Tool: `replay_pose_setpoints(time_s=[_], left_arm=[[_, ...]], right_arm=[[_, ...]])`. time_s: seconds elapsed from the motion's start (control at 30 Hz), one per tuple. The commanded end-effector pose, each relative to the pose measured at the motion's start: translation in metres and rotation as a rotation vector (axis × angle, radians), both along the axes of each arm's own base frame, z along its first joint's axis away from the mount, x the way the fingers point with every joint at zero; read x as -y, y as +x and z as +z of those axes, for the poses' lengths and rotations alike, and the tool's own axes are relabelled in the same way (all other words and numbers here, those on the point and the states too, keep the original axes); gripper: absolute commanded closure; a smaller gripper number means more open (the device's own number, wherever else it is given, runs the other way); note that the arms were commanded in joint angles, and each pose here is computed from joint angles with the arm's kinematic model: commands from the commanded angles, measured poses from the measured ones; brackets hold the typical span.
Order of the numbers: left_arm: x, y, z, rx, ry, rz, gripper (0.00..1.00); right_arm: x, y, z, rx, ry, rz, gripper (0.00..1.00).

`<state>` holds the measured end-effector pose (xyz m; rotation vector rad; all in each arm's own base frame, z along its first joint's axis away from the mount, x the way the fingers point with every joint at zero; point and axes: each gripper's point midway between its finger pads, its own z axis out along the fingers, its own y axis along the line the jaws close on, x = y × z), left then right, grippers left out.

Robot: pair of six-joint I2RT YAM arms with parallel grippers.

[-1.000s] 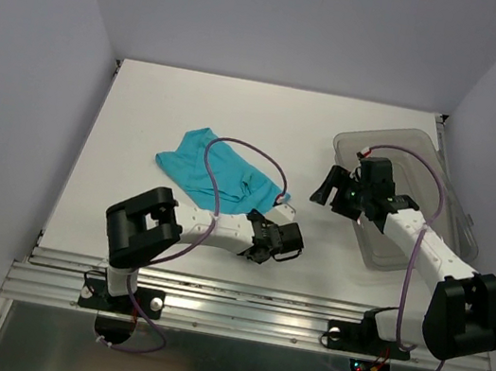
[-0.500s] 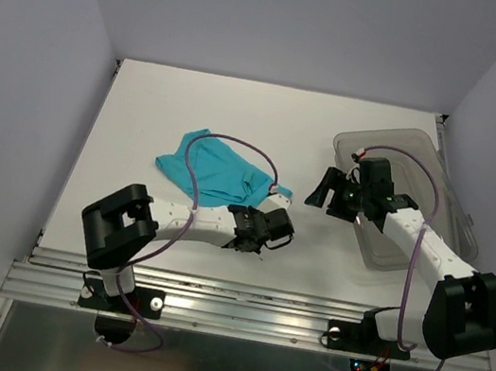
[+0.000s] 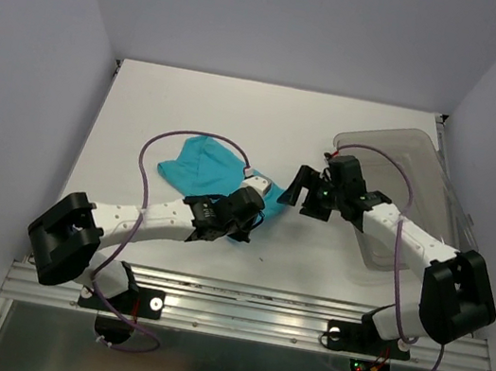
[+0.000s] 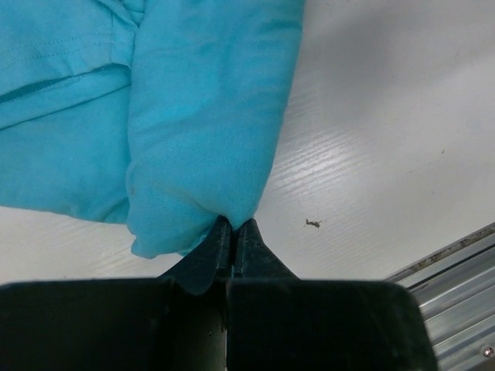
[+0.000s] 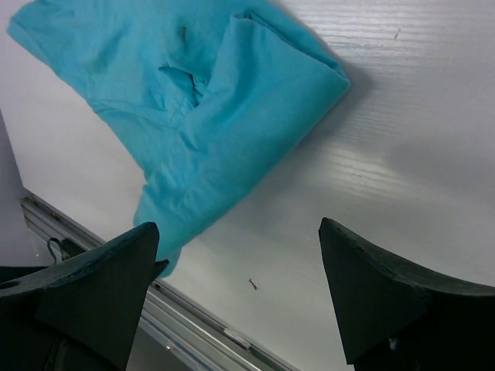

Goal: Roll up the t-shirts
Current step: Roll the T-shirt to the center of the board.

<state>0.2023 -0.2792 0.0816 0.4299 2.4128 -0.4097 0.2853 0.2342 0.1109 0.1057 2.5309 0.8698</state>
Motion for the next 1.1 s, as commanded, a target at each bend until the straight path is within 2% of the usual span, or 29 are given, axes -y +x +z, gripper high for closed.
replay_pose_setpoints(time_s=[0.0, 0.13, 0.4, 0.63, 0.73, 0.77, 0.83, 0.87, 0.97, 1.0, 1.07], left_arm=[[0.006, -0.002, 0.013, 0.022, -0.079, -0.011, 1.0], [0.007, -0.003, 0.012, 0.014, -0.084, -0.016, 1.0], [0.01, -0.007, 0.011, 0.004, -0.094, -0.038, 1.0], [0.008, -0.011, 0.006, -0.008, -0.091, -0.047, 1.0], [0.006, -0.012, 0.006, -0.008, -0.096, -0.042, 1.0], [0.004, -0.012, 0.004, -0.011, -0.093, -0.039, 1.0], [0.003, -0.015, 0.003, -0.018, -0.092, -0.042, 1.0], [0.003, -0.017, 0.003, -0.023, -0.092, -0.053, 1.0], [0.004, -0.021, 0.002, -0.043, -0.087, -0.074, 0.71], [0.004, -0.022, 0.002, -0.047, -0.081, -0.076, 0.51], [0.005, -0.023, 0.008, -0.036, -0.071, -0.073, 0.37]], right_arm=[[-0.022, 0.015, 0.002, 0.031, 0.097, -0.065, 0.09], [-0.031, 0.017, -0.01, -0.009, 0.127, -0.11, 0.1], [-0.037, 0.025, -0.041, -0.023, 0.073, -0.195, 0.11], [-0.049, 0.034, -0.054, -0.018, 0.122, -0.216, 0.2], [-0.054, 0.038, -0.062, -0.014, 0.117, -0.22, 0.28], [-0.058, 0.038, -0.063, -0.01, 0.12, -0.216, 0.36], [-0.058, 0.04, -0.063, -0.002, 0.125, -0.222, 0.44], [-0.059, 0.041, -0.064, 0.0, 0.126, -0.222, 0.54], [-0.062, 0.041, -0.062, 0.0, 0.137, -0.213, 0.76], [-0.062, 0.042, -0.062, 0.001, 0.136, -0.209, 0.87], [-0.063, 0.041, -0.059, 0.002, 0.141, -0.203, 0.99]])
